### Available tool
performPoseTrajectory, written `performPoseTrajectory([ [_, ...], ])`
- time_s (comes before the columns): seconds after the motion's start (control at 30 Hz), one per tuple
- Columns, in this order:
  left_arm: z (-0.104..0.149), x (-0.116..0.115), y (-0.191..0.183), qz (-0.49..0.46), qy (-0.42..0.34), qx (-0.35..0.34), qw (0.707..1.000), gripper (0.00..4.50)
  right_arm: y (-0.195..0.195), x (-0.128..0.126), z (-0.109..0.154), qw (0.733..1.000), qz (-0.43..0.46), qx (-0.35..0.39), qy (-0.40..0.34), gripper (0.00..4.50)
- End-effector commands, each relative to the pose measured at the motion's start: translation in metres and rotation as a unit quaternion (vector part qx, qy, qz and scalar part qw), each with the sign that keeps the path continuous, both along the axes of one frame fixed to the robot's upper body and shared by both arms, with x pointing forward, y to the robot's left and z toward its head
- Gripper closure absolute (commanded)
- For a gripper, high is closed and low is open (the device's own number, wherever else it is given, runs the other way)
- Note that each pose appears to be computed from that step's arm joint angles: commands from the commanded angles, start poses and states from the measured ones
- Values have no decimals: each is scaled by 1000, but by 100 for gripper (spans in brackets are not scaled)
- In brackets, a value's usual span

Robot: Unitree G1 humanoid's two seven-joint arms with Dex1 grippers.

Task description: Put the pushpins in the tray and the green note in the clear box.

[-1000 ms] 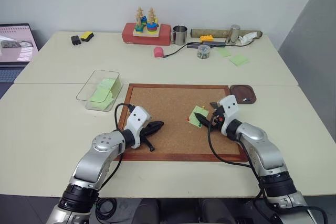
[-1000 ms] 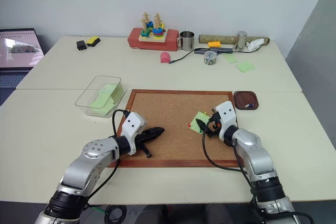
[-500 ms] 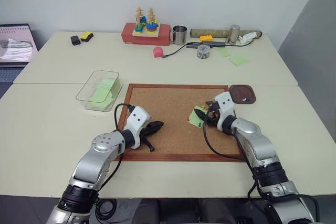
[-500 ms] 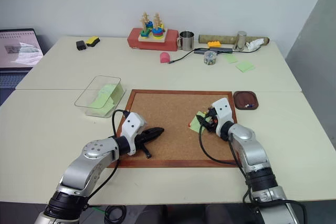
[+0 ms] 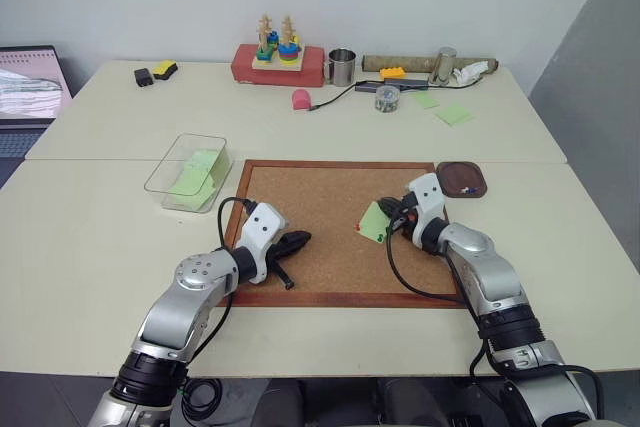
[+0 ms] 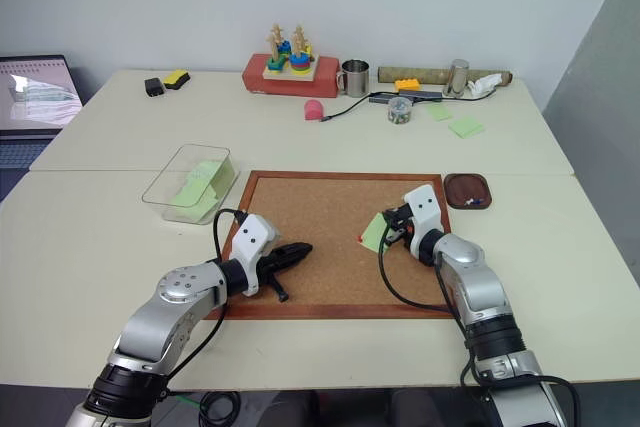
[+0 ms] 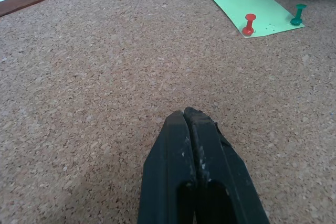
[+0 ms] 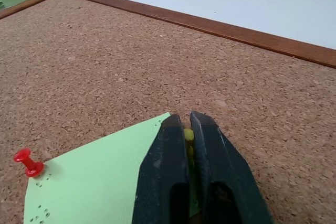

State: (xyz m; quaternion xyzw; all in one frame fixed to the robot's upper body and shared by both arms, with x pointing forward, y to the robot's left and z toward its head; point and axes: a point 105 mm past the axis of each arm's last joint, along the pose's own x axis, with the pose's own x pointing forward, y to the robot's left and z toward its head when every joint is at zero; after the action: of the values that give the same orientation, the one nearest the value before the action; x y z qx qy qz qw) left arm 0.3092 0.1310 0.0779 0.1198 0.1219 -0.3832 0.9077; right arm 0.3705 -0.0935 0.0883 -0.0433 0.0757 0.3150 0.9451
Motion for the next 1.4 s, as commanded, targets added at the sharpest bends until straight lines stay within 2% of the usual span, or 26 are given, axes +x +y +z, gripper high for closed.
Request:
performPoseTrajectory([
  [0.03, -18, -1, 9, 18, 26, 27, 999, 450, 2, 1, 20, 999, 9, 6, -42, 446],
  [0.3, -23, -6, 7, 11, 36, 33, 999, 450, 1, -6, 39, 996, 22, 11, -86, 446],
  [1.1, -24, -6, 8, 14, 46, 31, 998, 450, -10, -15, 63, 993, 22, 33, -115, 446],
  [1.23, -24, -6, 8, 15, 47, 30, 998, 450, -24, -6, 69, 991, -26, 54, -117, 446],
  [1.4, -24, -7, 8, 13, 47, 29, 998, 450, -77, 19, 73, 979, -160, 59, -113, 446],
])
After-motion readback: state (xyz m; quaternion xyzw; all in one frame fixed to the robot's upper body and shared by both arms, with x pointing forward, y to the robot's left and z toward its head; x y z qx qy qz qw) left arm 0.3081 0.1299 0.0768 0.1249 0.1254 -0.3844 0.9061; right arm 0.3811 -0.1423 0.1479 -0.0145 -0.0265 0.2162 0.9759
